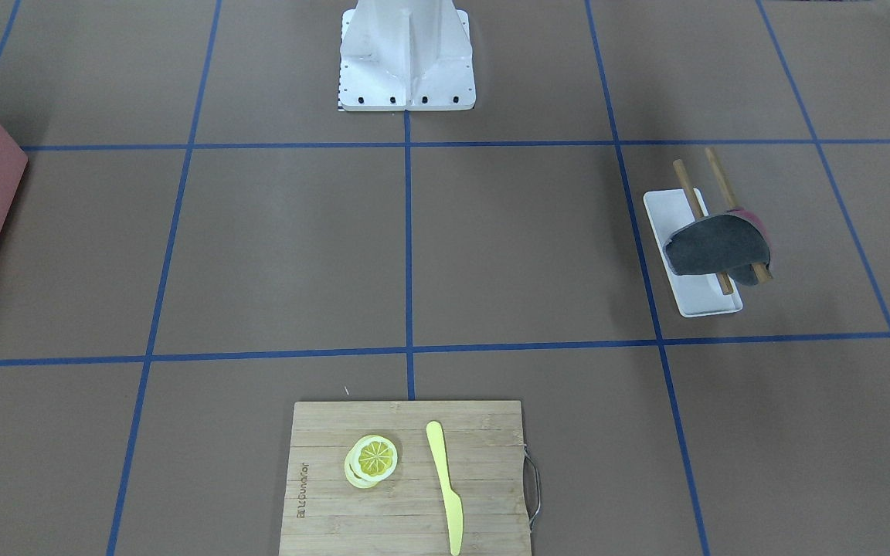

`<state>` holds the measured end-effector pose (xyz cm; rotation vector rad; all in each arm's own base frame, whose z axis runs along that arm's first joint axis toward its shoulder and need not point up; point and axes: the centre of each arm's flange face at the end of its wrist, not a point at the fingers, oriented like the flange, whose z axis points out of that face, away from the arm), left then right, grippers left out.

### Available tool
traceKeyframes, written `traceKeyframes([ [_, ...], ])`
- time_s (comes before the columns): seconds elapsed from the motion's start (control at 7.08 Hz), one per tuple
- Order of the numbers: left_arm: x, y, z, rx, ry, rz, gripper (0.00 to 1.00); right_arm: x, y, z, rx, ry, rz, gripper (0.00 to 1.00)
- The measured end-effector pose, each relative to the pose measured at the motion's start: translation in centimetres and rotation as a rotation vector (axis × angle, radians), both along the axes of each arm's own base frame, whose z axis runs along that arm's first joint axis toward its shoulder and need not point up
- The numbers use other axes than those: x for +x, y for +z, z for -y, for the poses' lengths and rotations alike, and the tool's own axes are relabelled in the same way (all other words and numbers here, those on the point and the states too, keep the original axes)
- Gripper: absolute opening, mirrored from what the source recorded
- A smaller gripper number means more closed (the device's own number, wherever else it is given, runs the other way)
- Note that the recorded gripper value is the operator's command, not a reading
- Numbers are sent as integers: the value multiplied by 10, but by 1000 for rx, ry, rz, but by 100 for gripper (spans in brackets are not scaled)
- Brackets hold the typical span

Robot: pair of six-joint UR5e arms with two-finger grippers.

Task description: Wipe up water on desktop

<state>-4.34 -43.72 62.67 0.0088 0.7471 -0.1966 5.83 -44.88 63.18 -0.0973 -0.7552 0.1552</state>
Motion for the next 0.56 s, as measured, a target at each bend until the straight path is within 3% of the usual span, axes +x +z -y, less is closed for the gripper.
traceKeyframes([
  [0.56,0,1,0,-1,0,1,98,2,-3,1,1,5,2,100],
])
